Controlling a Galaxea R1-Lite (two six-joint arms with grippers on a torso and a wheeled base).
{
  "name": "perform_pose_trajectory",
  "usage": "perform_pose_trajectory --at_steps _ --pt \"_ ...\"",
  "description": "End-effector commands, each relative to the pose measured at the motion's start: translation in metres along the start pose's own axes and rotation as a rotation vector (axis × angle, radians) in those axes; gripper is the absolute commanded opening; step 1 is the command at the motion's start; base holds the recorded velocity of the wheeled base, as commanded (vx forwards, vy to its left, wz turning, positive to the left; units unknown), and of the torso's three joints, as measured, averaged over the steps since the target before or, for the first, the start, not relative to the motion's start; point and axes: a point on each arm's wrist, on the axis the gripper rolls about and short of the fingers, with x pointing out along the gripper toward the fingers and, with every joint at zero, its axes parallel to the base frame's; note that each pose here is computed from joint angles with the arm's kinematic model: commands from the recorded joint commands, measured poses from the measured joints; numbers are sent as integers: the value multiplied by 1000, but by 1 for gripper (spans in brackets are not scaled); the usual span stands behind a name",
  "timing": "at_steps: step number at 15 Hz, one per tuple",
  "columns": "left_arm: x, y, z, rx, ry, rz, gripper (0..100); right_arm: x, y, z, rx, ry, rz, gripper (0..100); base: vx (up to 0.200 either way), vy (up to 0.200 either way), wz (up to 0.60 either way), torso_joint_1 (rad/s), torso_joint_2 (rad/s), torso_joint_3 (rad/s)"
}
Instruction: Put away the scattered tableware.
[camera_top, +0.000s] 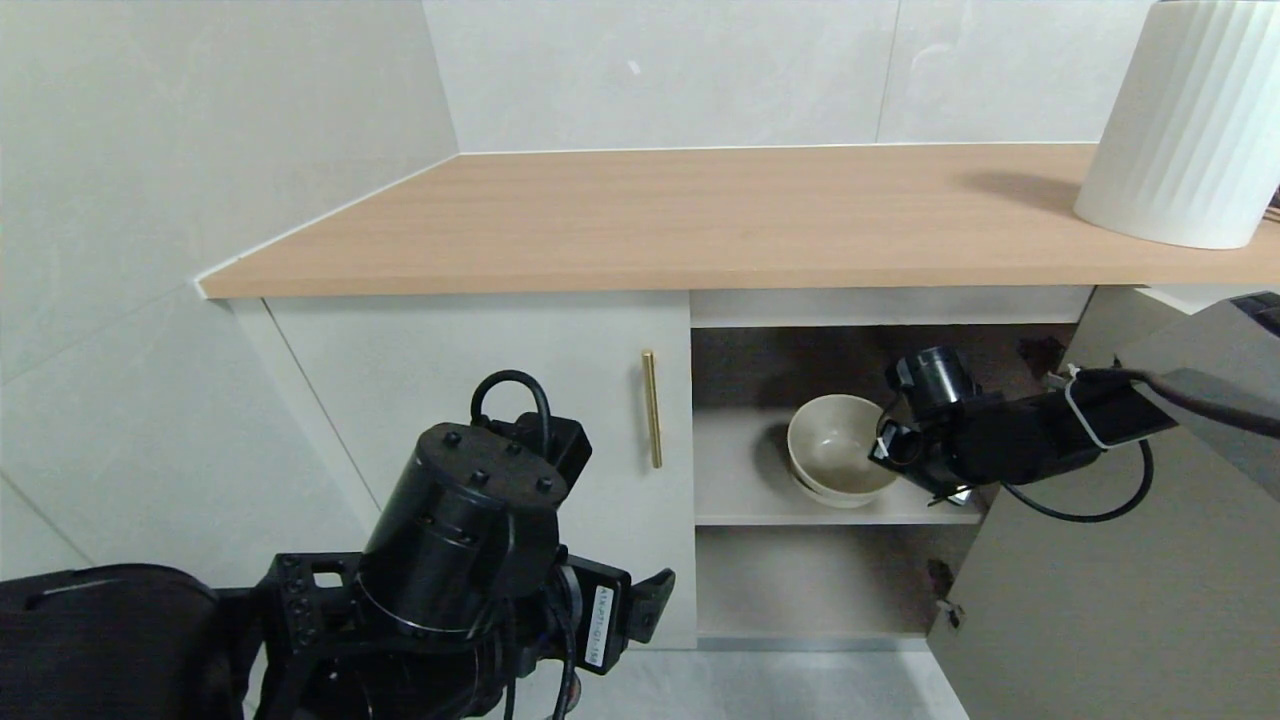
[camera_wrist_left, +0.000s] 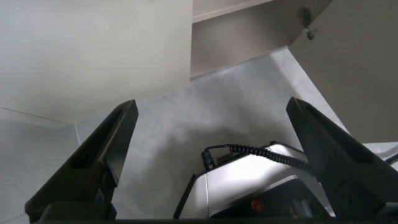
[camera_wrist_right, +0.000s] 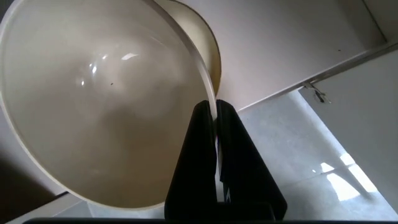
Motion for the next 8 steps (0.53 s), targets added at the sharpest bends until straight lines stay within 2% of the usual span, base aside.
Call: perform_pose_trajectory --at_steps 1,7,8 --pt "0 0 0 -1 -1 0 100 4 -1 -1 -1 4 -8 0 0 0 0 0 0 0" --pt "0 0 0 -1 -1 0 100 9 -1 -2 1 -8 -24 0 0 0 0 0 0 0" --pt "0 0 0 -1 -1 0 100 9 -1 -2 1 -7 -25 100 0 0 0 0 0 0"
